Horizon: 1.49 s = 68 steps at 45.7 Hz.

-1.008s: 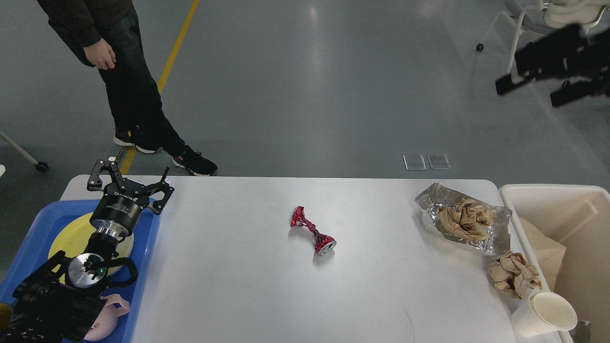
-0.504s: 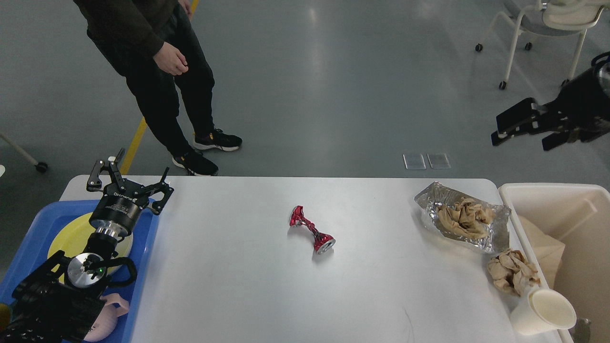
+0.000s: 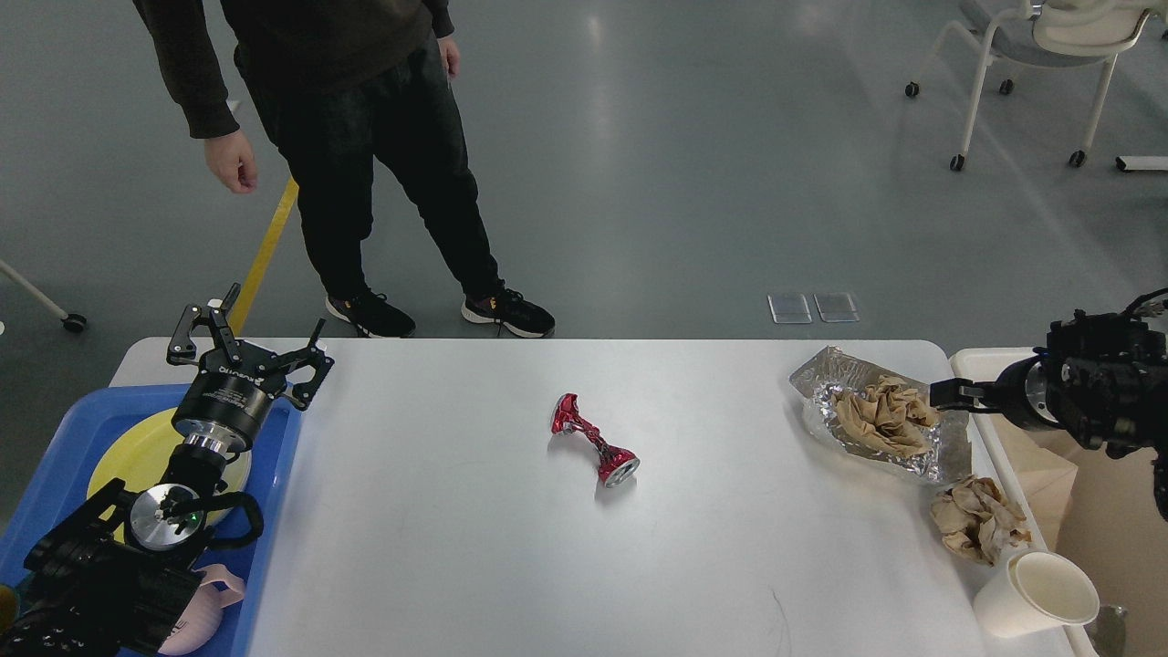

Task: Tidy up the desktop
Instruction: 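Grasp the foil snack bag with the right gripper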

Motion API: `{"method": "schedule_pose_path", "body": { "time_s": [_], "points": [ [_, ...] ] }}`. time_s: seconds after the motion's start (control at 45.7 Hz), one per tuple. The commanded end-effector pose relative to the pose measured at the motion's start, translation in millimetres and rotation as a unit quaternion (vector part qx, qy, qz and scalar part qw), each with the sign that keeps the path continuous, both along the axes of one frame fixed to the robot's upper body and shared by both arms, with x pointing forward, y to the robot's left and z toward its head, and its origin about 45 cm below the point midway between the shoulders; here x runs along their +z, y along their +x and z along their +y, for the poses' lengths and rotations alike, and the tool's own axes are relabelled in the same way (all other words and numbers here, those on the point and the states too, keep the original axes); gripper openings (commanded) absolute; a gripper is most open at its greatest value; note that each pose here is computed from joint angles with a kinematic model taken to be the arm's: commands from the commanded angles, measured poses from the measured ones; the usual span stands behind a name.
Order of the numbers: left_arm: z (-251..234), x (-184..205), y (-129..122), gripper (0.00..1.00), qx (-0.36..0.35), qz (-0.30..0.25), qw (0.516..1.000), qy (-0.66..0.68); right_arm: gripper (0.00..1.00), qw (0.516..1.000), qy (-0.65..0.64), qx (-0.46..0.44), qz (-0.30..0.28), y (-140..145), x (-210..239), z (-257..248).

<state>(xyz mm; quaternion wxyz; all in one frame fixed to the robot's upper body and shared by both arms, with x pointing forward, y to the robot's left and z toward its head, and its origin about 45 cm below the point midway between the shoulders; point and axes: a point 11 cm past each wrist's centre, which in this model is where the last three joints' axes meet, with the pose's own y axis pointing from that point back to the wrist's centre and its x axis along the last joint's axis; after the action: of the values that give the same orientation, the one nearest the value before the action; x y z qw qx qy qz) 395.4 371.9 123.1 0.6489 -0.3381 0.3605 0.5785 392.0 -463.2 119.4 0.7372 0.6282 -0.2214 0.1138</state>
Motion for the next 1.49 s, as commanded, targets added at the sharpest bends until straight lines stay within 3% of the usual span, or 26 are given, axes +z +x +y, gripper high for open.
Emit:
{"method": "schedule_pose_path", "body": {
  "time_s": [0.0, 0.635, 0.679, 0.767, 0.876, 0.964, 1.467],
  "points": [
    [0, 0, 0, 1.00, 0.000, 0.000, 1.000, 0.000, 1.00, 1.000, 0.001, -0.002, -0.012, -10, -19, 1],
    [0, 0, 0, 1.00, 0.000, 0.000, 1.000, 0.000, 0.99, 0.999, -0.002, -0.029, -0.042, -33, -57, 5],
    [0, 0, 0, 1.00, 0.000, 0.000, 1.000, 0.000, 0.93, 0.999, -0.004, -0.029, -0.044, -34, -58, 4],
    [0, 0, 0, 1.00, 0.000, 0.000, 1.000, 0.000, 0.59, 0.999, -0.004, -0.028, -0.042, -37, -61, 4],
    [0, 0, 0, 1.00, 0.000, 0.000, 1.000, 0.000, 0.43, 0.999, -0.003, -0.029, -0.039, -39, -63, 4],
    [0, 0, 0, 1.00, 0.000, 0.000, 1.000, 0.000, 0.00, 0.998, 0.009, -0.034, -0.044, -38, -65, 9],
    [0, 0, 0, 1.00, 0.000, 0.000, 1.000, 0.000, 0.00, 0.995, 0.066, -0.045, -0.057, -20, -50, 29]
  ]
}}
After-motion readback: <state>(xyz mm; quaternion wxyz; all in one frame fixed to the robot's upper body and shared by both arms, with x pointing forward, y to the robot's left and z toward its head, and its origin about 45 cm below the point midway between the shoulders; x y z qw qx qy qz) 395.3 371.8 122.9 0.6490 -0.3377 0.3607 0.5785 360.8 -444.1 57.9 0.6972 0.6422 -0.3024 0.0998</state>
